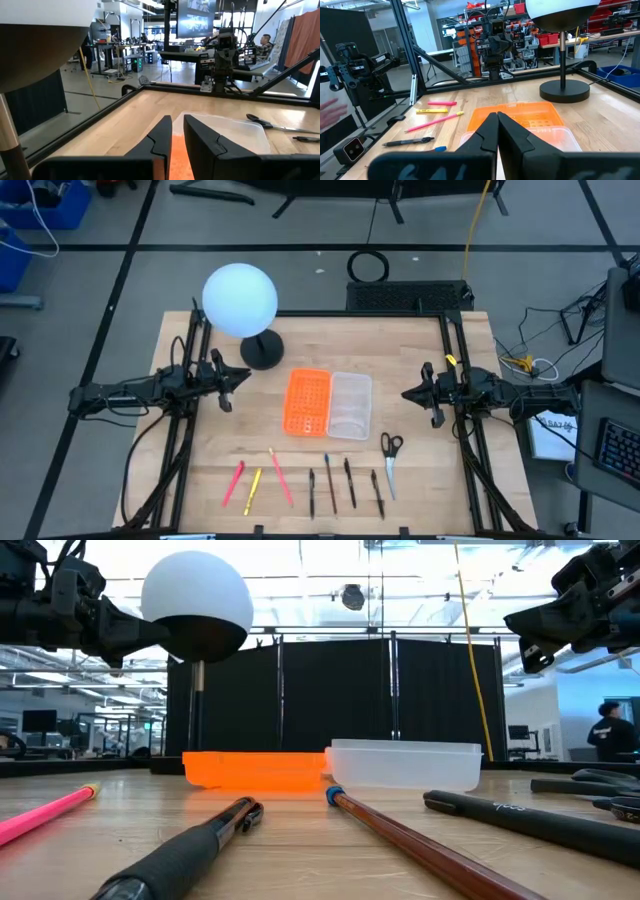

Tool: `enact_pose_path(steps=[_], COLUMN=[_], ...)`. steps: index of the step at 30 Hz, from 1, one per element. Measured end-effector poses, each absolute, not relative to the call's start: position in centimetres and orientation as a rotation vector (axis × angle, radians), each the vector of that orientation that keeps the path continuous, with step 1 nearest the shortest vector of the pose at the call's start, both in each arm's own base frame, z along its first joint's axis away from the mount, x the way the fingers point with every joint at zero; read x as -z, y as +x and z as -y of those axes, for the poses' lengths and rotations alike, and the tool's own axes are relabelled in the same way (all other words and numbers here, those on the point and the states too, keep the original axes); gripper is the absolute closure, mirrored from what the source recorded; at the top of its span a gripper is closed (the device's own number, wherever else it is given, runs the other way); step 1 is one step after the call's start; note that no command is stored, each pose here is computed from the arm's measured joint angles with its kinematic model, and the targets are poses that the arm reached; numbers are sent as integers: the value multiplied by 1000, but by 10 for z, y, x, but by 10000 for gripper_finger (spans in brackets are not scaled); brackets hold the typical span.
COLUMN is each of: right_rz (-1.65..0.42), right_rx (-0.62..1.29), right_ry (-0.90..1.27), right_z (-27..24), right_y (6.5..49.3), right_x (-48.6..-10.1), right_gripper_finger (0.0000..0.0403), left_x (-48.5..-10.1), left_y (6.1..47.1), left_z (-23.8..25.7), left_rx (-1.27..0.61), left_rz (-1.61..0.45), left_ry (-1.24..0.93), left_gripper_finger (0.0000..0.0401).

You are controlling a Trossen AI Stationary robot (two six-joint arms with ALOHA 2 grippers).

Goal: Pick & place school supplies into a supply box

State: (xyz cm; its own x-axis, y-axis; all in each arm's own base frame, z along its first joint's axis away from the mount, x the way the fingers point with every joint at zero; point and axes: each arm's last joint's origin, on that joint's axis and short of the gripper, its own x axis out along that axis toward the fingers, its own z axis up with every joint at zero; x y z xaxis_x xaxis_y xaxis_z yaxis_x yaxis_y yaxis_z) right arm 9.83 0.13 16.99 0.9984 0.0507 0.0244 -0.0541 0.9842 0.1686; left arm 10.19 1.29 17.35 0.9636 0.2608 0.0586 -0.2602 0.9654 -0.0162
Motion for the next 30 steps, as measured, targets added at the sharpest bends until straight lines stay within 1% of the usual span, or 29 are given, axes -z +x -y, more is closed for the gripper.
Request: enact_pose_path(steps=[17,30], right_rz=[20,19], right_rx=[-51,-49], right_ry=[170,130], right_z=[-1,-1], right_y=[98,98], right_x=[-170,-170], right_gripper_finger=[403,403], left_x=[-174,-177], left_y=[102,102], left_z=[-13,-13], left_rx=[-263,-253], left_rz=[61,107], left_ry=[-9,-44], left_gripper_finger=[343,343])
